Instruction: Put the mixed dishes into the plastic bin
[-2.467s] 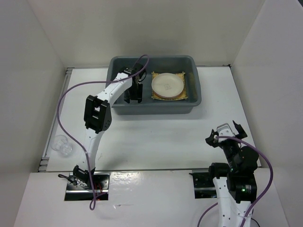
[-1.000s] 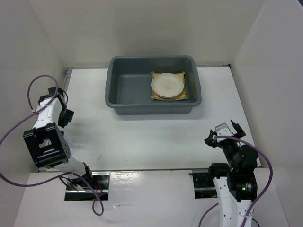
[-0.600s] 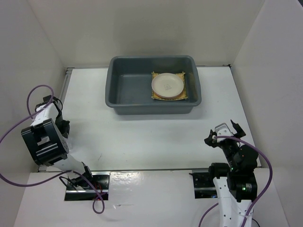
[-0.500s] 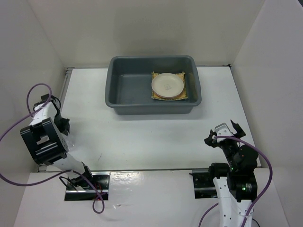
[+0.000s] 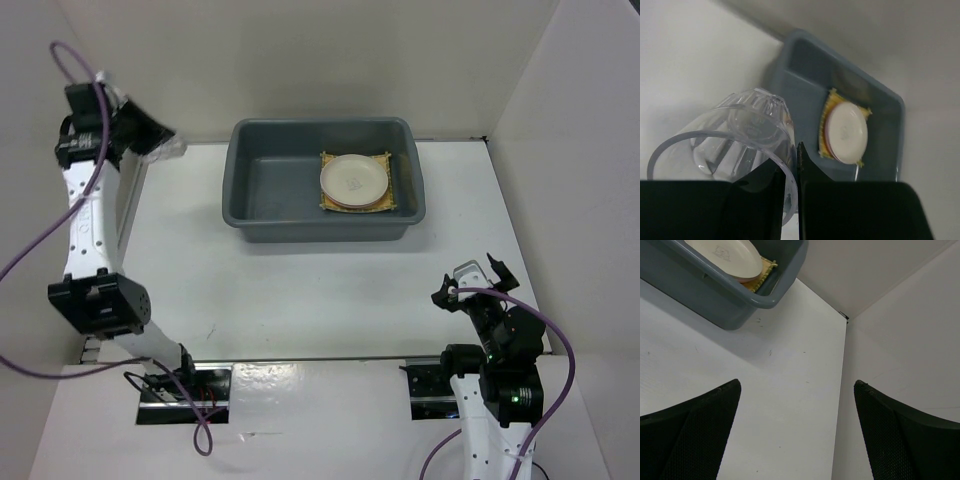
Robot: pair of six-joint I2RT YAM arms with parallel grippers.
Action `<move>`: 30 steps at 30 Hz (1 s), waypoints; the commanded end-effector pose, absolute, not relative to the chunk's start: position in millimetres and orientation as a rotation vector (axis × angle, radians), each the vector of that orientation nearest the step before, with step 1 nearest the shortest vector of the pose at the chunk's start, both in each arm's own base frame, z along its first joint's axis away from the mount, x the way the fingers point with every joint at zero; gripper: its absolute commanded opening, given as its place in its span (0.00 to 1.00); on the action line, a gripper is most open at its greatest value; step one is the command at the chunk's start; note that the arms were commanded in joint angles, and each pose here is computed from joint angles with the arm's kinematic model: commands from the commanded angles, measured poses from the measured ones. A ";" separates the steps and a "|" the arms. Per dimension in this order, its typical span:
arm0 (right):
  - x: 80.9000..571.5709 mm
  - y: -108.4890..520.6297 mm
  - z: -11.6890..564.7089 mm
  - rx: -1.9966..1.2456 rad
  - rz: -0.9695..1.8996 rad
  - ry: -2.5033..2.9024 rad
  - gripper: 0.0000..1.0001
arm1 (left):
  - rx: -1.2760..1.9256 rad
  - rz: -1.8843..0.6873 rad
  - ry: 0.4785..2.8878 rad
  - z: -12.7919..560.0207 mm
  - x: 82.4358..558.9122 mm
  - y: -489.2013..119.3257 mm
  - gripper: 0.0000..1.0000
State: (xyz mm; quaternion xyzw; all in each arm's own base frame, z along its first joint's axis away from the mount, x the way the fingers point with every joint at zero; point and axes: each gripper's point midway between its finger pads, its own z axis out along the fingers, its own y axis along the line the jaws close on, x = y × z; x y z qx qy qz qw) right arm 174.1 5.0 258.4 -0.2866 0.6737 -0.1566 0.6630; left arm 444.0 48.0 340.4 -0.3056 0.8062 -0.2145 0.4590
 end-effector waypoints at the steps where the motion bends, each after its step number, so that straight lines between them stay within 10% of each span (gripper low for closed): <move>1: 174.6 6.7 264.2 -0.655 -0.357 1.495 0.98 | -0.344 -0.669 2.140 338.8 468.7 -34.0 0.00; 30: 181.0 3.9 257.0 -0.635 -0.347 1.538 0.98 | 0.127 -0.012 2.412 138.3 579.0 -180.6 0.13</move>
